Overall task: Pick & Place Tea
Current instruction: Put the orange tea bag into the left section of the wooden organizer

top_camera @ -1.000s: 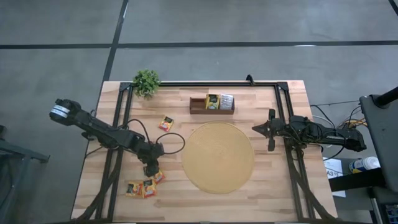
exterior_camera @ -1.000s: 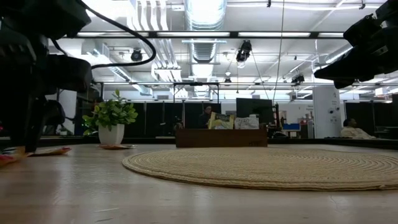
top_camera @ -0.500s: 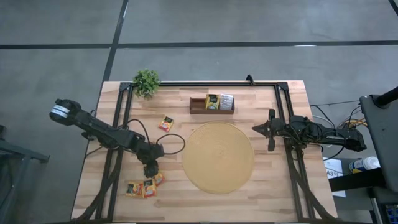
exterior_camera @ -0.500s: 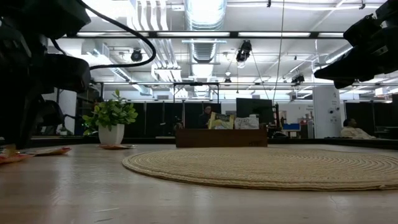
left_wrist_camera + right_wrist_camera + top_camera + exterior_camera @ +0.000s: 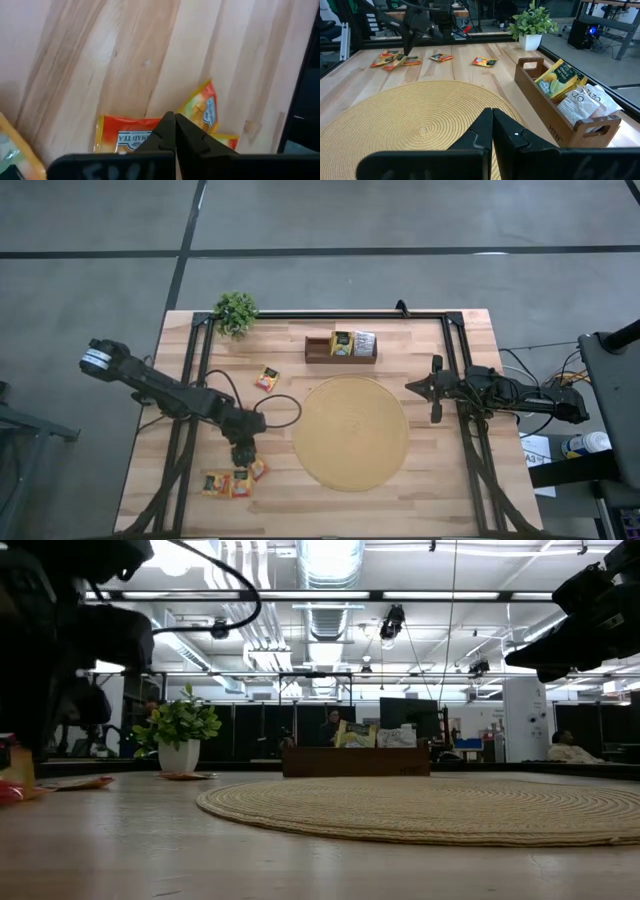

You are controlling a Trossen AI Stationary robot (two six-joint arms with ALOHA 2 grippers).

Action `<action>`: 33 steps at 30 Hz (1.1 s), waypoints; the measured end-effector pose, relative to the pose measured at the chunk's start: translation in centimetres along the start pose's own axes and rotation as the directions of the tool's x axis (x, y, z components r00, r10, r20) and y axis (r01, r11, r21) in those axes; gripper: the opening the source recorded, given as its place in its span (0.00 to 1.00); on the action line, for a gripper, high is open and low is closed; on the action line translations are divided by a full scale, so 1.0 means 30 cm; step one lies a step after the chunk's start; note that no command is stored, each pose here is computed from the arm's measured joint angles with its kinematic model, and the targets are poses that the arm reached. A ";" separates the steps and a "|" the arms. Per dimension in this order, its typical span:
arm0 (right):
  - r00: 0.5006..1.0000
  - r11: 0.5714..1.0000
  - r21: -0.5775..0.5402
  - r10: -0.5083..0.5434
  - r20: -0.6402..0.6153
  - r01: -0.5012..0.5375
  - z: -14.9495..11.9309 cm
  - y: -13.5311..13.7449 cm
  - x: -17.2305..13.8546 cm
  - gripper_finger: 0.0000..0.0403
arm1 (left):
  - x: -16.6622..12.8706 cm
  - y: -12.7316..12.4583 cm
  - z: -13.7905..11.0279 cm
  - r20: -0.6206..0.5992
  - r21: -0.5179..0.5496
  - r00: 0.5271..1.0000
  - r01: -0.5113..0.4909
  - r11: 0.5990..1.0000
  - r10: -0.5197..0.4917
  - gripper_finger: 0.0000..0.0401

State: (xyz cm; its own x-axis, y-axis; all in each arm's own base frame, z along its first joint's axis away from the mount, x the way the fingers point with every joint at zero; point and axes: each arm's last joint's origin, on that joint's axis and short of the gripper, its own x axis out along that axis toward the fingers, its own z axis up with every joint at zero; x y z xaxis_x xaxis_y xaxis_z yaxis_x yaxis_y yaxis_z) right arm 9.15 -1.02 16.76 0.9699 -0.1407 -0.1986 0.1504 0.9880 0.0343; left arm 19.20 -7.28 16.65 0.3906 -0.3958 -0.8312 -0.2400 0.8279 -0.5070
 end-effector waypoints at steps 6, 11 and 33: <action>1.000 1.000 0.000 0.000 0.000 0.000 0.000 0.000 0.000 0.02 | -0.072 -0.055 0.042 -0.036 0.040 0.998 -0.047 0.998 0.049 0.00; 1.000 1.000 0.000 0.000 0.000 0.000 0.000 0.000 0.000 0.02 | -0.153 -0.106 0.090 -0.007 0.062 0.995 -0.098 0.993 0.098 0.00; 1.000 1.000 0.000 0.000 0.000 0.000 0.000 0.000 0.000 0.02 | -0.325 -0.082 0.437 0.054 0.090 0.959 -0.282 0.955 0.278 0.00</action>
State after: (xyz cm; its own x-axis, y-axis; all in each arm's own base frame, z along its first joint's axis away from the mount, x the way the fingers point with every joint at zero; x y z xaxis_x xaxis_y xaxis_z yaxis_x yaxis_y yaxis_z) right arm 9.15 -1.02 16.76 0.9699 -0.1408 -0.1989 0.1505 0.9880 0.0342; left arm 27.63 -0.24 29.01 0.3558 -0.1275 -0.9258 -0.2596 0.9382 -0.2289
